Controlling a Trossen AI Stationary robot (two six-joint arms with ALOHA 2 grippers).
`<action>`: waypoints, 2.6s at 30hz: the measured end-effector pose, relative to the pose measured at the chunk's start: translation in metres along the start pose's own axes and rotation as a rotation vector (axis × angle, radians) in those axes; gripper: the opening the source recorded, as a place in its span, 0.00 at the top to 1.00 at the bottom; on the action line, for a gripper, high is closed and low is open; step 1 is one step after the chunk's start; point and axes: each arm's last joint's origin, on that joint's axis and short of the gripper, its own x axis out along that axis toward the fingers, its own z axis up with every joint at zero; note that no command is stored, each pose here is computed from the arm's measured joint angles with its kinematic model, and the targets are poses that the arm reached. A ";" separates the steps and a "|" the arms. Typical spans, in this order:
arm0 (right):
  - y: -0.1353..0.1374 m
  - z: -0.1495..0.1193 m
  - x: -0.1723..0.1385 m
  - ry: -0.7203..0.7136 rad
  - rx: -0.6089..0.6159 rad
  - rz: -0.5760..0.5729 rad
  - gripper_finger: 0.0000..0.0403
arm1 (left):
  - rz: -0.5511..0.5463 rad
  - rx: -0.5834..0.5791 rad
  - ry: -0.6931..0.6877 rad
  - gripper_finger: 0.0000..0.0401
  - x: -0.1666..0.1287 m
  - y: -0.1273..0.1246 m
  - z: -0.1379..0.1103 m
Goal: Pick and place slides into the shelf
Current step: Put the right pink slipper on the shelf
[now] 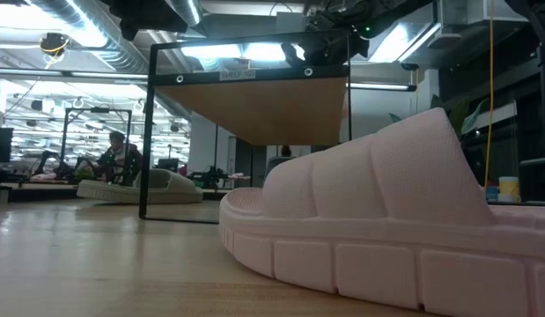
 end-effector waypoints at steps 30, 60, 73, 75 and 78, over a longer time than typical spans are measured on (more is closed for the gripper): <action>-0.001 -0.002 -0.001 0.007 0.049 -0.009 0.93 | 0.000 0.000 0.000 1.00 0.000 0.000 0.000; 0.004 0.001 0.000 0.000 0.110 0.043 0.77 | -0.001 0.000 0.000 1.00 0.000 0.000 0.000; 0.005 0.015 0.005 -0.021 0.143 0.062 0.78 | -0.001 0.001 0.000 1.00 0.000 0.000 0.000; 0.003 0.020 0.003 -0.007 0.148 0.058 0.78 | -0.001 0.002 0.000 1.00 0.000 0.000 0.000; -0.001 0.029 -0.005 -0.002 0.165 0.035 0.78 | -0.001 0.003 0.001 1.00 0.000 0.000 0.000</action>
